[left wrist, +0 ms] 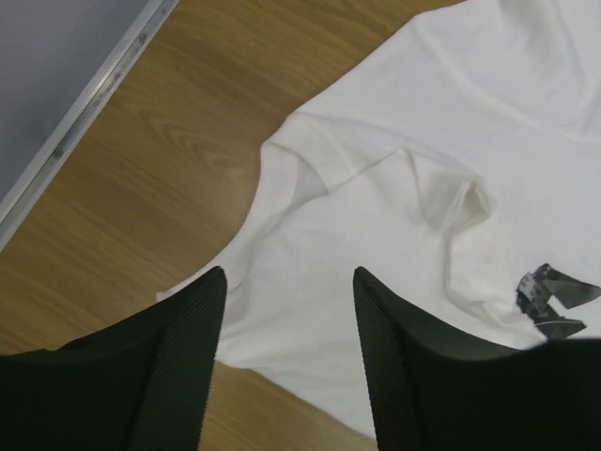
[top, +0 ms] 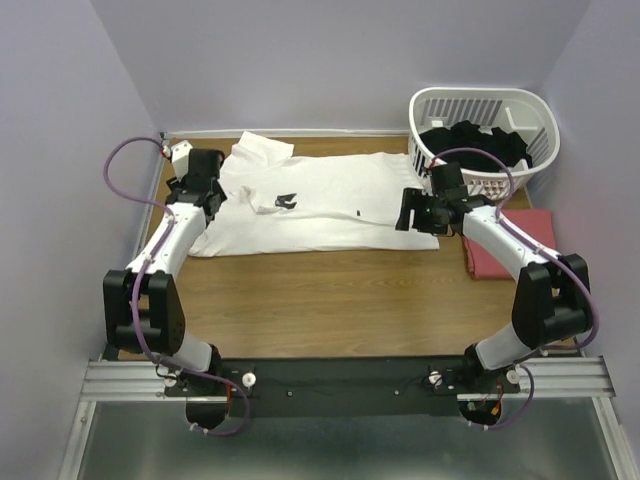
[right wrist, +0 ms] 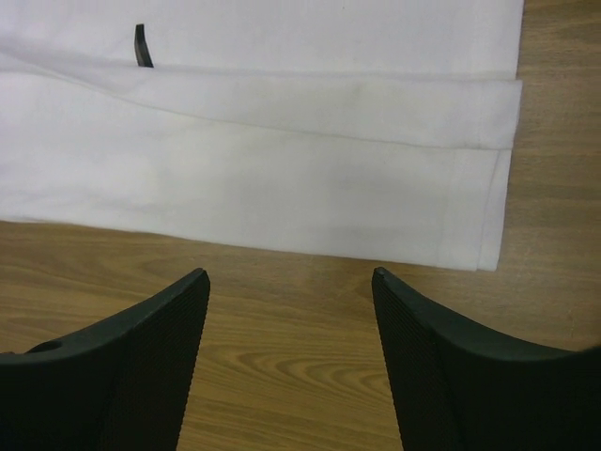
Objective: Fold and stack the t-shirts
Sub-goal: Fold the tshirt
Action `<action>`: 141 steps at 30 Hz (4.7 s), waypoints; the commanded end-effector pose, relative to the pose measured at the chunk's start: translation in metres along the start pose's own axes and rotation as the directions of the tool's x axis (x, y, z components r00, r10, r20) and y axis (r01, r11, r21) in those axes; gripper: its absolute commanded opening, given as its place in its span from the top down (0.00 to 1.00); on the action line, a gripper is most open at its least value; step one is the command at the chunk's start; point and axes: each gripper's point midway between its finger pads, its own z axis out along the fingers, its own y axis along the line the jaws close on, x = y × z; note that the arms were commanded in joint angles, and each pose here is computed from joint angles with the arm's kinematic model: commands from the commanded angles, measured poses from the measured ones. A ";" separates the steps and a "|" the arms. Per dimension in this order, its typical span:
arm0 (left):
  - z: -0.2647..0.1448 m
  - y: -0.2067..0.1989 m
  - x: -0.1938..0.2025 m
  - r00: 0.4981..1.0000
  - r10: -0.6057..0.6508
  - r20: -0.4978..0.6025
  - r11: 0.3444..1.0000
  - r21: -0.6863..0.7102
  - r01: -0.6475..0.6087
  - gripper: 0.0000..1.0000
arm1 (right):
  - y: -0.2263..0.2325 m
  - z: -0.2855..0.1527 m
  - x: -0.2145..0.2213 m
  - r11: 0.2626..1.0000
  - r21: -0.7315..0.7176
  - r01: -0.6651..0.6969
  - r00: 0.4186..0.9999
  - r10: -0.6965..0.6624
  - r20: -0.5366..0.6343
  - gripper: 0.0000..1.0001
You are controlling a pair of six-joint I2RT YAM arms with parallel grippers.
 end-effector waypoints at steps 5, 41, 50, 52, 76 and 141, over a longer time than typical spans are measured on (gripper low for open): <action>0.021 0.039 0.076 0.985 -0.035 -0.168 0.999 -0.019 0.032 0.53 | -0.030 0.026 0.007 0.987 0.148 -0.059 0.998 0.056 0.027 0.31; 0.016 0.105 0.093 0.948 -0.239 -0.210 0.971 -0.076 0.227 0.28 | -0.105 0.042 0.081 0.914 0.273 -0.300 0.945 0.323 -0.046 0.44; 0.012 0.081 0.106 0.927 -0.251 -0.280 0.965 0.005 0.263 0.25 | -0.106 0.041 0.080 0.915 0.276 -0.293 0.948 0.316 -0.042 0.44; 0.015 0.076 0.118 0.916 -0.250 -0.314 0.964 0.005 0.264 0.30 | -0.108 0.041 0.079 0.912 0.282 -0.297 0.947 0.319 -0.037 0.44; 0.029 0.082 0.143 0.902 -0.290 -0.321 0.957 -0.121 0.264 0.51 | -0.111 0.041 0.082 0.908 0.299 -0.293 0.948 0.317 -0.036 0.43; -0.081 0.045 0.051 0.986 -0.058 0.157 0.969 0.244 0.018 0.22 | -0.023 0.055 0.044 0.972 0.208 -0.108 0.990 0.124 -0.065 0.74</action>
